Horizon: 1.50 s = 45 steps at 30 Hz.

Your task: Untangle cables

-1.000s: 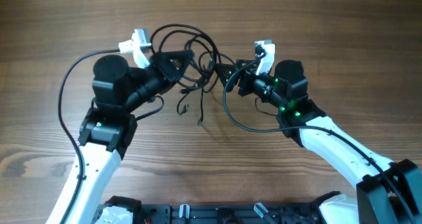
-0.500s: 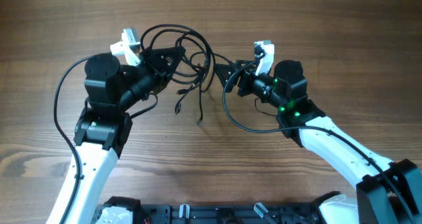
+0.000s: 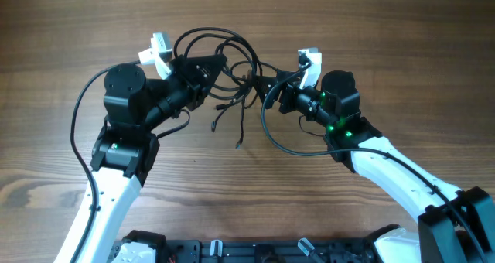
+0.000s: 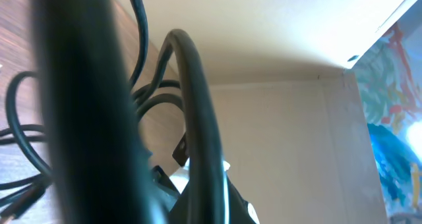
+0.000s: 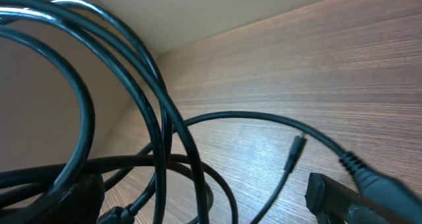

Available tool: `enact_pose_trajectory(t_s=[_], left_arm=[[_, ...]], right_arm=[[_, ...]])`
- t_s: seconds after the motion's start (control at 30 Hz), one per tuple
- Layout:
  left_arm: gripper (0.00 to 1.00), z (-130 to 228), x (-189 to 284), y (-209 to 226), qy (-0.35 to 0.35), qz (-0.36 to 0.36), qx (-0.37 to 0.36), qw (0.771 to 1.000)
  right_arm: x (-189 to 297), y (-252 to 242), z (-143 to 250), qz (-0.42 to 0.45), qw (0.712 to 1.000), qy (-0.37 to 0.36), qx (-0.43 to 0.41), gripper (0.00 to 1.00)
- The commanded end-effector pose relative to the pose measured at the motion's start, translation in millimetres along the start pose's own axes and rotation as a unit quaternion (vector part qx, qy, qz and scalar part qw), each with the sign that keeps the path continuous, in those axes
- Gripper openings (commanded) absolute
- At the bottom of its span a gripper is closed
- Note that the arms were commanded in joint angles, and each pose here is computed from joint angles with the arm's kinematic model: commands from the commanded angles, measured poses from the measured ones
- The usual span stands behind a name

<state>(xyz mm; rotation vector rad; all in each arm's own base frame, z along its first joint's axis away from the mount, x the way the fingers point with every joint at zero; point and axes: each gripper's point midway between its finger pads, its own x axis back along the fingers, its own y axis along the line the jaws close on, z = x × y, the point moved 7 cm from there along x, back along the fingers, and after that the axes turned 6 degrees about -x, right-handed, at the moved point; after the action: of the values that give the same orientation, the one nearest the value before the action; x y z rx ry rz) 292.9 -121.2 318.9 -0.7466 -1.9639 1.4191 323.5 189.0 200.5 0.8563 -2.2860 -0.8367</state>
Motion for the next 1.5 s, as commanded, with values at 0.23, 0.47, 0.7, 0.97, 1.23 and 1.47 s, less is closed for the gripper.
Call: enact_pose_trajectory(t_s=[0.23, 0.47, 0.7, 0.97, 1.23, 1.47], left_arm=[[0.04, 23.4, 7.9, -21.2, 0.108, 0.058, -0.008, 0.992], [0.04, 43.0, 15.5, -27.6, 0.207, 0.096, -0.025, 0.973], [0.04, 49.3, 19.2, -29.5, 0.236, 0.118, -0.067, 0.962], [0.04, 37.6, 22.9, -25.7, 0.208, 0.125, -0.125, 0.962], [0.04, 9.4, 33.8, -16.2, 0.144, 0.112, -0.184, 0.966], [0.04, -11.3, 44.9, -9.1, 0.097, 0.1, -0.247, 0.959]], right_arm=[[-1.2, -16.2, -6.1, 0.07, 0.996, -0.047, -0.004, 1.0], [3.7, -30.5, -17.6, 0.141, 0.984, -0.106, -0.003, 1.0], [11.1, -46.2, -23.3, 0.209, 0.968, -0.142, -0.006, 1.0], [21.7, -66.5, -30.6, 0.245, 0.958, -0.148, -0.019, 0.99], [27.5, -77.2, -34.7, 0.24, 0.958, -0.144, -0.056, 1.0], [20.1, -66.9, -23.1, 0.178, 0.976, -0.088, -0.088, 1.0]])
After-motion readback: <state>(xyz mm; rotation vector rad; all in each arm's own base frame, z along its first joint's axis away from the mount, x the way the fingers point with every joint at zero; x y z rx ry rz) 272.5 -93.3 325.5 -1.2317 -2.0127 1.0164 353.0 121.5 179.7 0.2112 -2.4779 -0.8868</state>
